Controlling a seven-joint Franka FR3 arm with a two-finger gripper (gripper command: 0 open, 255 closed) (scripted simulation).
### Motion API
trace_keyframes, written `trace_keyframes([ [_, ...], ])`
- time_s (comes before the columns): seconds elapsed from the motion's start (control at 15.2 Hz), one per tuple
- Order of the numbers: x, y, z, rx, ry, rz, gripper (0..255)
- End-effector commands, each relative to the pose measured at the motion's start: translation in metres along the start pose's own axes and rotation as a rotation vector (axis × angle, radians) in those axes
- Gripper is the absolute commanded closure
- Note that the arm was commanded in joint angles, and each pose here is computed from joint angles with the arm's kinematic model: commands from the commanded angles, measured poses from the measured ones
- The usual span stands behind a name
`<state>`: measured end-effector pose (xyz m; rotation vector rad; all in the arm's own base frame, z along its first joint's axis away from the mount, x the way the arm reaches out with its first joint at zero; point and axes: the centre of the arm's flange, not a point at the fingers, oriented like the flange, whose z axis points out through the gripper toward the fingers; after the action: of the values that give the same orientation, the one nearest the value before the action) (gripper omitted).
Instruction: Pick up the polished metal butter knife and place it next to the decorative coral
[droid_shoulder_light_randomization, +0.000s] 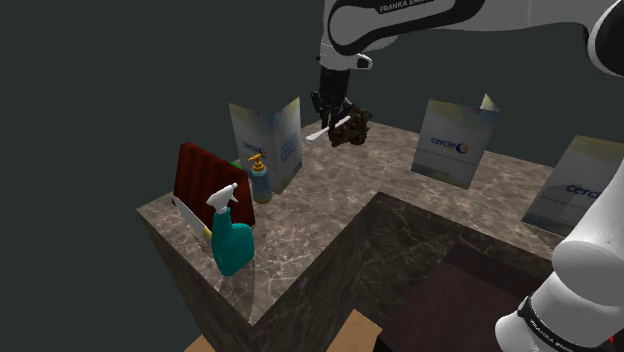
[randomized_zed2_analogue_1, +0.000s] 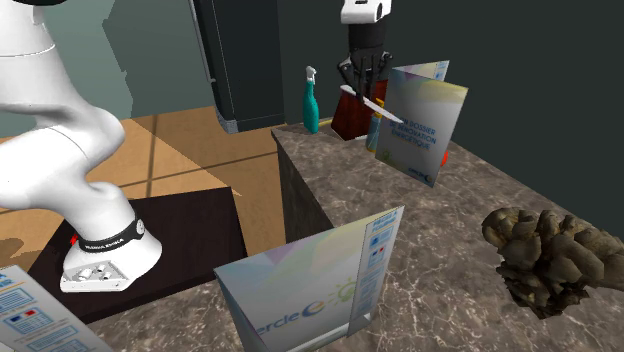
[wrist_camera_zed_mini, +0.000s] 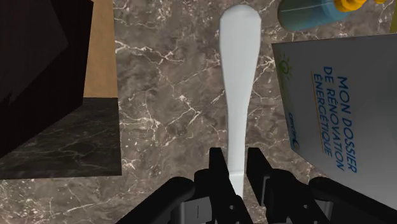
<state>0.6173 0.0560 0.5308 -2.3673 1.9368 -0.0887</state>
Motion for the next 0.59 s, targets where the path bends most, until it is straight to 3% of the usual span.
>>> trace_keyframes([
  [0.0,0.027,-0.008,0.002,0.0,0.0,-0.001,255],
  [0.53,0.129,-0.035,0.004,0.0,0.0,-0.001,255],
])
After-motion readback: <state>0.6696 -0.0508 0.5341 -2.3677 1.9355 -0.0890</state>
